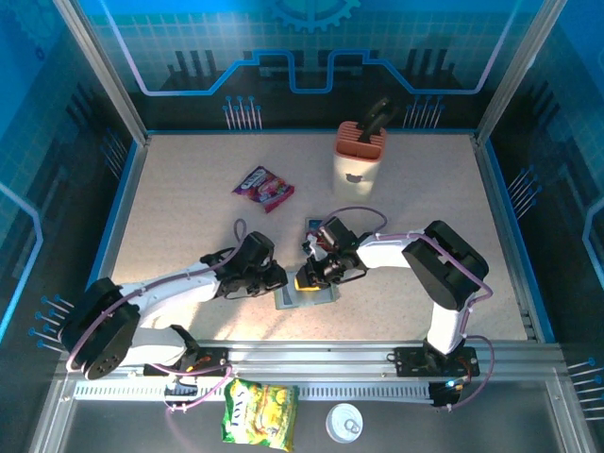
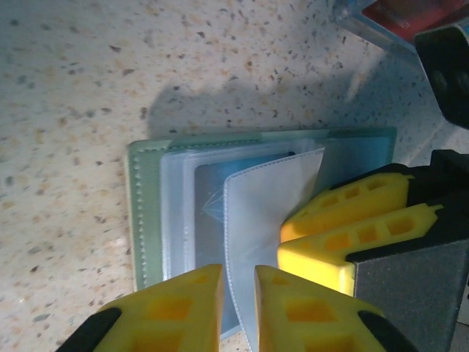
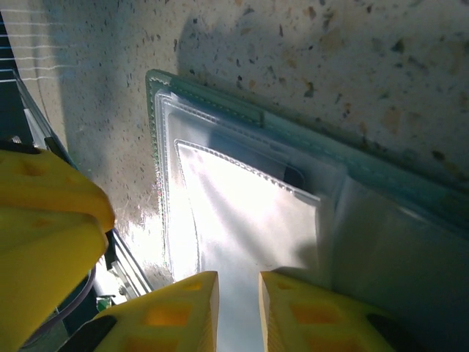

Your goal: Take the credit cards out of the card holder

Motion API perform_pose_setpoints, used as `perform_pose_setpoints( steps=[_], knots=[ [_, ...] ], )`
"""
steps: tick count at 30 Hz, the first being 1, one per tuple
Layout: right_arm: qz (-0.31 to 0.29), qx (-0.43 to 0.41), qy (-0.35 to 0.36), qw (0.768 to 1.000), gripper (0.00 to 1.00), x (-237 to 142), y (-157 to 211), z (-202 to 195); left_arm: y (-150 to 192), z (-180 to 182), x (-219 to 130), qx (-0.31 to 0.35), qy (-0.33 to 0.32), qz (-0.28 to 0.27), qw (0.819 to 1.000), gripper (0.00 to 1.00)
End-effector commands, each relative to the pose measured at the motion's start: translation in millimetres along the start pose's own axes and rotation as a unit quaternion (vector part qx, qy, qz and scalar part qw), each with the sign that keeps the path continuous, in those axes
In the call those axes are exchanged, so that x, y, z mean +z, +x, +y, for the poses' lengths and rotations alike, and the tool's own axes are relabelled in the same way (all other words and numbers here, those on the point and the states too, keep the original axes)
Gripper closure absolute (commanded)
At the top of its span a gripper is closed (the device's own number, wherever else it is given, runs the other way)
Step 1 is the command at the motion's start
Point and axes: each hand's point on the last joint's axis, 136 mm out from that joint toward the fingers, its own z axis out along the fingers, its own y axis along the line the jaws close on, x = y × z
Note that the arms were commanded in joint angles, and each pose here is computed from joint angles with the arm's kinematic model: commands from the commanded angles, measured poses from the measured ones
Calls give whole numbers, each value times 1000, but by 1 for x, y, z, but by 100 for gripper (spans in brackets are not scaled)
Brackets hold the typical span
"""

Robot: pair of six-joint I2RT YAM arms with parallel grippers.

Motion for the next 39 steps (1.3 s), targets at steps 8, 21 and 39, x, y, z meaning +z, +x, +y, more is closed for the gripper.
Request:
perform_pose_setpoints(
  steps=[8,21,39],
  knots=[
    [13,32,11,999,78,4,13,-25,11,1,17,-30,23,33,999,76],
    [8,22,-25,999,80,5,15,-23,17,8,28,-59,36,41,997,77],
    [-10,21,-52,998,75,-9,11,-2,10,-7,21,-51,55,34,997,87]
  ],
)
